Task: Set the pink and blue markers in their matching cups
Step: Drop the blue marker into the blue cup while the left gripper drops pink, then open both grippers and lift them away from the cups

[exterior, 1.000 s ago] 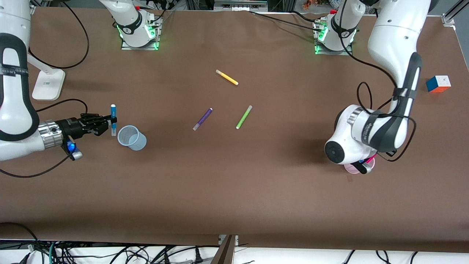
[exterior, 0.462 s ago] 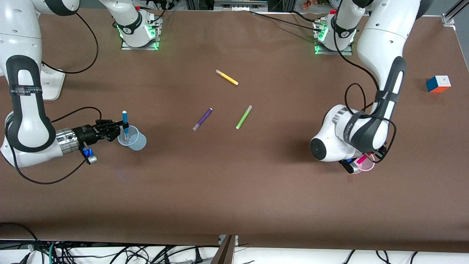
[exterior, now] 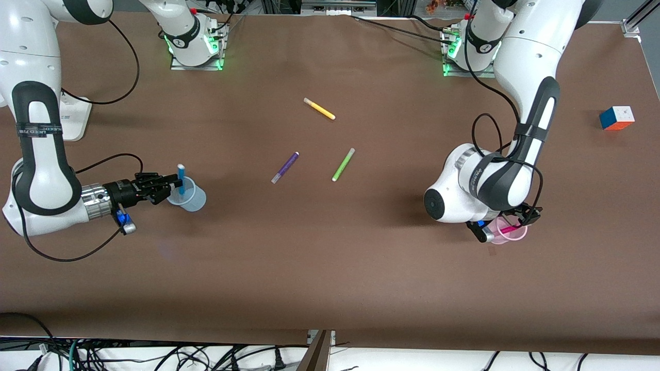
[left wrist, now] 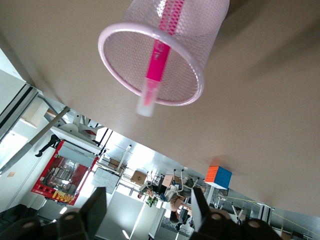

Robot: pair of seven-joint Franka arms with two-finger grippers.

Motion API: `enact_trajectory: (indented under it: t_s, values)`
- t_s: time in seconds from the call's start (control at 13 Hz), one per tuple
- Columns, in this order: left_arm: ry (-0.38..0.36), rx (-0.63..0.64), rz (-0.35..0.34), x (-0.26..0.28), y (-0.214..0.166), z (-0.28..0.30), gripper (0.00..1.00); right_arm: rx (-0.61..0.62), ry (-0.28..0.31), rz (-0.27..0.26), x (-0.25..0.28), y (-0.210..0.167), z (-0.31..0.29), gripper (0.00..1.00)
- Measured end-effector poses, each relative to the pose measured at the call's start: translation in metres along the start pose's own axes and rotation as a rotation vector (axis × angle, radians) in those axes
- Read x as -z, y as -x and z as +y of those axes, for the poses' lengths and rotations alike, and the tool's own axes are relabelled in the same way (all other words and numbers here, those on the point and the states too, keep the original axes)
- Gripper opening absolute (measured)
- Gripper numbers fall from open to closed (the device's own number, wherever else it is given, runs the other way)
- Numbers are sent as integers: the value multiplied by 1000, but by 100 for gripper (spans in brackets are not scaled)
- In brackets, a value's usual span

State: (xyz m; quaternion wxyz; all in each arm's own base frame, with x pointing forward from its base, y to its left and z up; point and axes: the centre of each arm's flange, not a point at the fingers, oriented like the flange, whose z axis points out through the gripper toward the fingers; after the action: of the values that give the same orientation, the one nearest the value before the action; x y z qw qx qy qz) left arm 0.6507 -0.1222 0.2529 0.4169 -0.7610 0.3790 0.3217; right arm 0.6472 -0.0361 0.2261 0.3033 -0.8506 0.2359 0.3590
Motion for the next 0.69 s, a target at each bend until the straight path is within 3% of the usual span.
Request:
enact_trajectory:
  t_s: [0.15, 0.23, 0.38, 0.69]
  values:
    - [7, 53, 3, 0, 0, 0, 100, 12, 0, 10, 5, 2, -5, 69]
    - [36, 72, 12, 1, 0, 3, 100, 30, 13, 28, 12, 8, -13, 81]
    - [146, 113, 45, 4, 3, 8, 100, 82, 119, 107, 38, 37, -37, 99]
    - [384, 229, 101, 1, 25, -1, 100, 198, 342, 343, 100, 155, -98, 99]
